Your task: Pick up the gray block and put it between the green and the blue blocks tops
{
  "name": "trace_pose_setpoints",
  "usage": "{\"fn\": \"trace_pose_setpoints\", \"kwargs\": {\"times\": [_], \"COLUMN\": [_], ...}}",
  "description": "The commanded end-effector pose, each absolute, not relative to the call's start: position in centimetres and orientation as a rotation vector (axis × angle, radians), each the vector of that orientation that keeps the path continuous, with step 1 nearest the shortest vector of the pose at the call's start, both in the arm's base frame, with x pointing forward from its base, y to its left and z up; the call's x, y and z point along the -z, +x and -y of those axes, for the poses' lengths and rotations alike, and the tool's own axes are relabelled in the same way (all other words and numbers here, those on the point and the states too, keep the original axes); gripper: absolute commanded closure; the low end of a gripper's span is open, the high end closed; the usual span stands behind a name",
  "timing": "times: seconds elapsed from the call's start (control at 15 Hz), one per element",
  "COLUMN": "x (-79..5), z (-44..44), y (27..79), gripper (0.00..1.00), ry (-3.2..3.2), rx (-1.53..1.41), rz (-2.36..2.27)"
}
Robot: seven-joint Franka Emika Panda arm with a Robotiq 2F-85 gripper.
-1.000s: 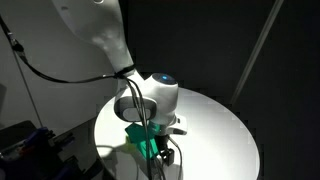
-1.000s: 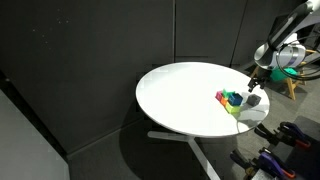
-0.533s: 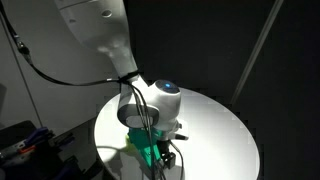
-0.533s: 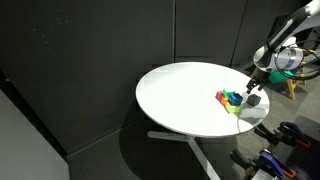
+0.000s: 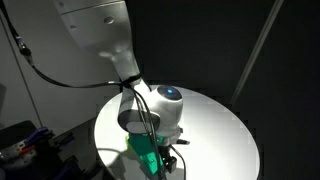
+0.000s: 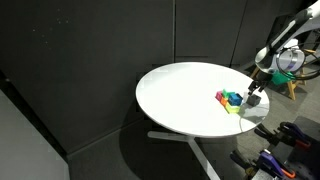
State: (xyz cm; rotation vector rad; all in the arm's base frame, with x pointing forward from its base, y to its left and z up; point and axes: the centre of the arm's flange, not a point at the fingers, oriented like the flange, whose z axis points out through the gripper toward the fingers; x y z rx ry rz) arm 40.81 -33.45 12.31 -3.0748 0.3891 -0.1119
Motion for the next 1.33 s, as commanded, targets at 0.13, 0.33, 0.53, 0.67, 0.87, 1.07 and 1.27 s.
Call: {"fn": "trace_pose_setpoints", "kwargs": {"times": [0.13, 0.33, 0.53, 0.67, 0.87, 1.07, 1.27], "x": [-11.7, -11.3, -10.8, -10.6, -10.1, -9.7, -9.6], "z": [33.7, 33.4, 33.3, 33.3, 33.3, 33.4, 33.5], "y": [40.4, 40.4, 40.3, 40.3, 40.2, 40.4, 40.6], "gripper": [0.00, 0.00, 0.00, 0.00, 0.00, 0.00, 0.02], "ry": [-3.093, -3.100, -3.107, -3.110, -3.113, -3.114, -3.115], "rx": [0.110, 0.096, 0.081, 0.073, 0.067, 0.060, 0.057], "rz": [-0.275, -0.254, -0.239, -0.230, -0.227, -0.232, -0.234]}}
